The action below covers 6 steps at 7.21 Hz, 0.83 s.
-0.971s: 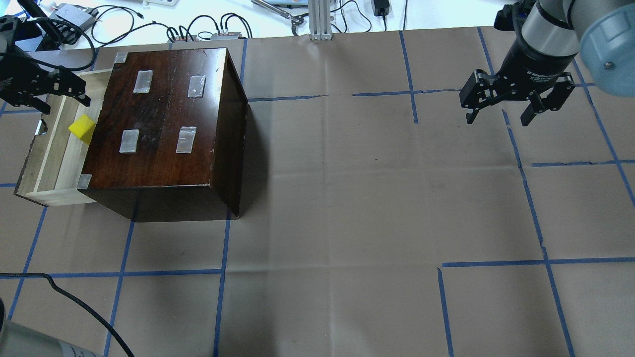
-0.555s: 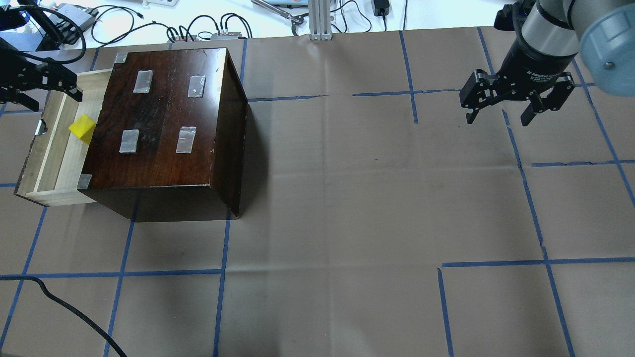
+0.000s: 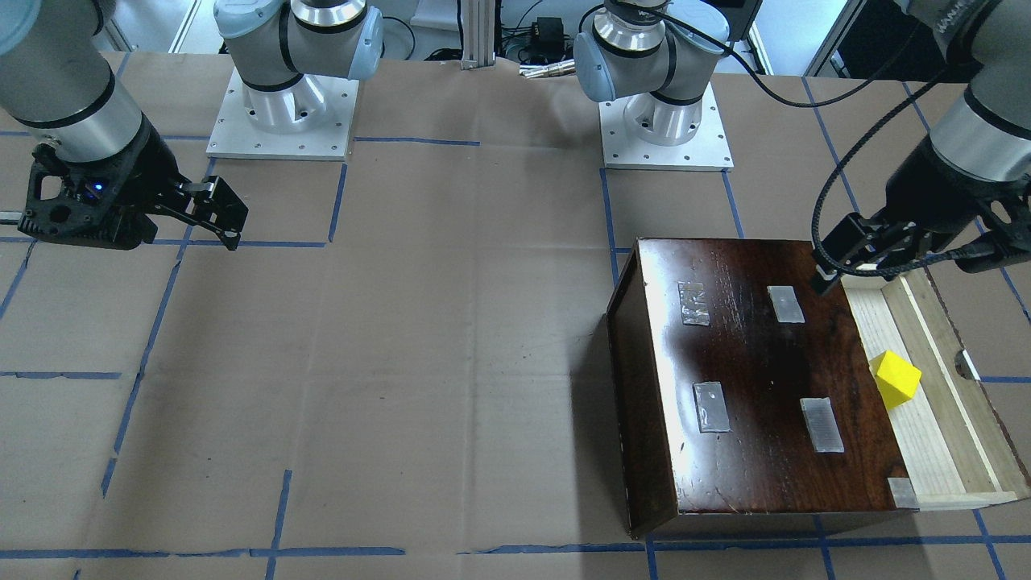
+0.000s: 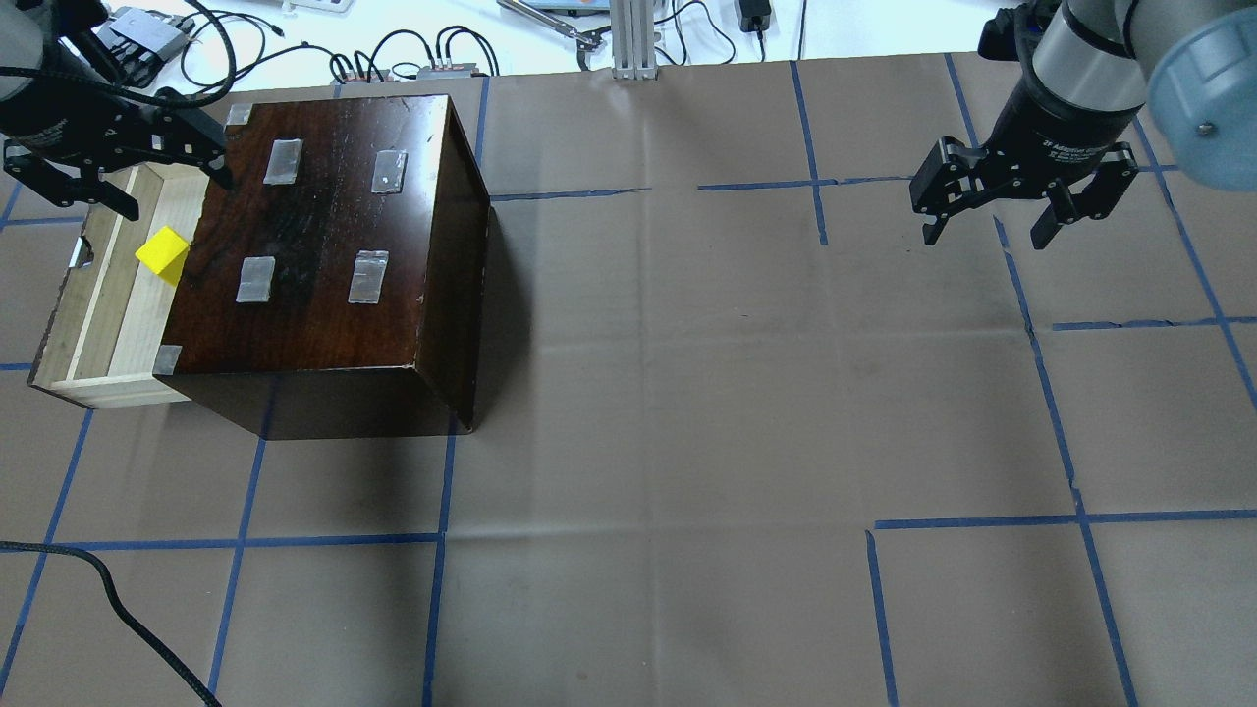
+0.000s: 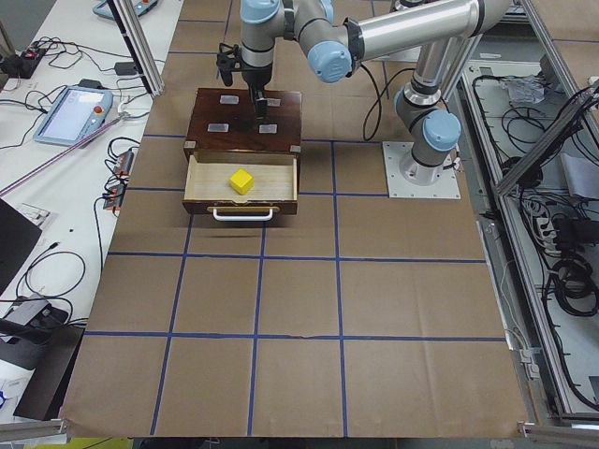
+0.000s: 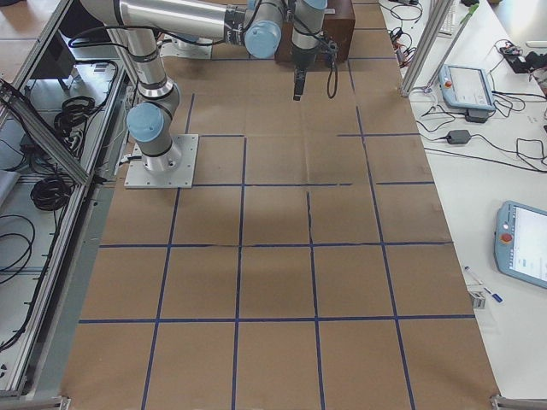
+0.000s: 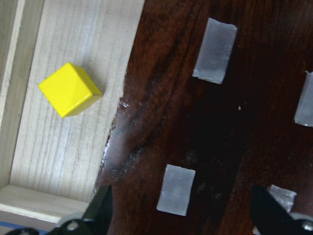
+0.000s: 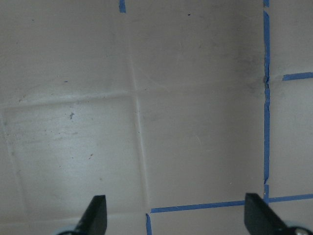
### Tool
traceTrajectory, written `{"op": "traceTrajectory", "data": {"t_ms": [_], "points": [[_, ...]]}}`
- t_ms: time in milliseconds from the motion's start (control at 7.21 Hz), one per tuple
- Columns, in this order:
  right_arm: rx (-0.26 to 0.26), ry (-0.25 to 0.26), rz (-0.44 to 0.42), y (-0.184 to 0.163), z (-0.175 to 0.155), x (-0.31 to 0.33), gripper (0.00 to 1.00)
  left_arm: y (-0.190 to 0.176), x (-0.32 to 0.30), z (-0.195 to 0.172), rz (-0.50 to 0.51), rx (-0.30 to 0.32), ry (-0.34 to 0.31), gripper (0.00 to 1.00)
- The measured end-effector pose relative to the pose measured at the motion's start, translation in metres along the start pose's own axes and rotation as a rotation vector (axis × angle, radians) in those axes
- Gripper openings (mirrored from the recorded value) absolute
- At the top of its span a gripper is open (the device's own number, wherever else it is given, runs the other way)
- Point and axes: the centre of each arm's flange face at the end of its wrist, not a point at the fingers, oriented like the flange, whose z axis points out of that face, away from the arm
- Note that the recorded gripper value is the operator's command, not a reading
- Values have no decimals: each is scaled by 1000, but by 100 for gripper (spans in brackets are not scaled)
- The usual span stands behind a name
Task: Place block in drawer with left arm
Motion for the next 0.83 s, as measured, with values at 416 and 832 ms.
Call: {"op": "traceTrajectory", "data": {"t_ms": [416, 832], "points": [[-1, 0, 0, 0, 0, 0, 100, 38, 64, -2, -9, -16, 11, 99], [-1, 0, 0, 0, 0, 0, 100, 71, 124, 1, 69, -36, -33, 99]]}}
